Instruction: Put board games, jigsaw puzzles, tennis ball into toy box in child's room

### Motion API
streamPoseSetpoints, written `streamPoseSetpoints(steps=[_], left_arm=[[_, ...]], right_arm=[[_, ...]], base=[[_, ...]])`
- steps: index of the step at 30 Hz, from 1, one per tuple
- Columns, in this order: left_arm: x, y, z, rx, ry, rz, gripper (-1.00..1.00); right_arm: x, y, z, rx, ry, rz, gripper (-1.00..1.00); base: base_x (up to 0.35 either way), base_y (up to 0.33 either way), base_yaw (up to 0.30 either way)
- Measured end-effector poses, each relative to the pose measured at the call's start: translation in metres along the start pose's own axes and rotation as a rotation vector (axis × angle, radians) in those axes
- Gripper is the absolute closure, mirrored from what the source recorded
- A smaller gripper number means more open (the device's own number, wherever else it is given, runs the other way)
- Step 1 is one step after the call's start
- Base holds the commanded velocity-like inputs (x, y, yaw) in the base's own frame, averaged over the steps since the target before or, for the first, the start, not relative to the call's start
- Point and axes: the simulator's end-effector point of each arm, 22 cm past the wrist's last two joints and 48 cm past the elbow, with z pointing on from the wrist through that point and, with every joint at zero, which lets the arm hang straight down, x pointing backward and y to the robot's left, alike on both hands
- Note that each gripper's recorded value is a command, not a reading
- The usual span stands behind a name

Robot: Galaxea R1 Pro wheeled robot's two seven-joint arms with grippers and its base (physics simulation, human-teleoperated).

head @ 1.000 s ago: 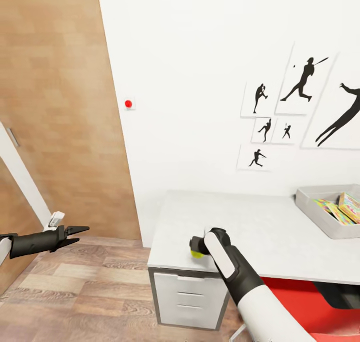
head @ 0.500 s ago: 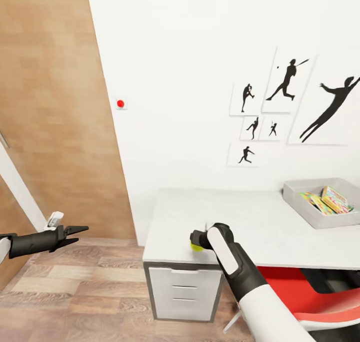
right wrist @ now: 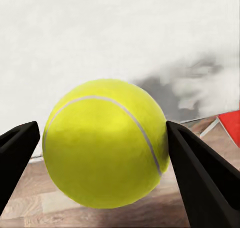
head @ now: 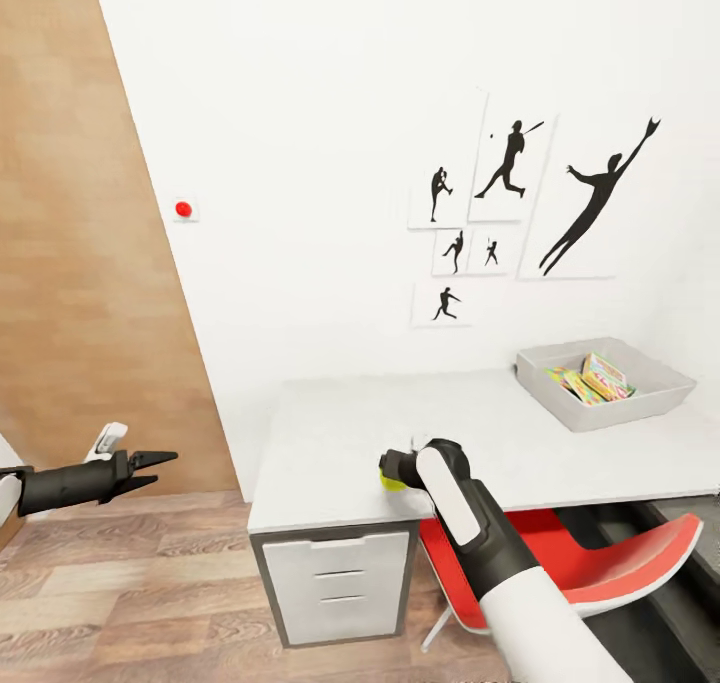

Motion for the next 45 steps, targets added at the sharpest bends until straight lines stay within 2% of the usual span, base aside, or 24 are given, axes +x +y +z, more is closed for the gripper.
streamPoseSetpoints(steps=[4, 13, 20, 29, 38, 45], left_arm=[[0.000, 0.000, 0.000, -0.001, 0.000, 0.000, -1.00], [0.000, 0.000, 0.000, 0.000, 0.000, 0.000, -1.00], [0.000, 0.000, -0.001, -0.001, 0.000, 0.000, -1.00], [0.000, 0.000, -0.001, 0.001, -0.001, 0.000, -1.00], [0.001, 0.000, 0.001, -0.001, 0.002, 0.001, -1.00], [0.001, 0.001, 0.001, -0.002, 0.003, 0.001, -1.00]], right_arm=[[-0.022, 0.012, -0.019, -0.039, -0.063, -0.005, 1.00], [-0.018, 0.021, -0.025, -0.054, -0.068, -0.035, 1.00], [-0.032, 0.030, -0.037, -0.081, -0.111, -0.035, 1.00], [-0.034, 0.032, -0.040, -0.086, -0.117, -0.035, 1.00], [-0.034, 0.033, -0.040, -0.087, -0.119, -0.034, 1.00], [-0.035, 0.032, -0.040, -0.086, -0.124, -0.030, 1.00]], base=[[0.000, 0.000, -0.035], [0.000, 0.000, -0.002], [0.000, 0.000, 0.000], [0.000, 0.000, -0.026], [0.000, -0.001, -0.240], [0.000, -0.204, -0.076]])
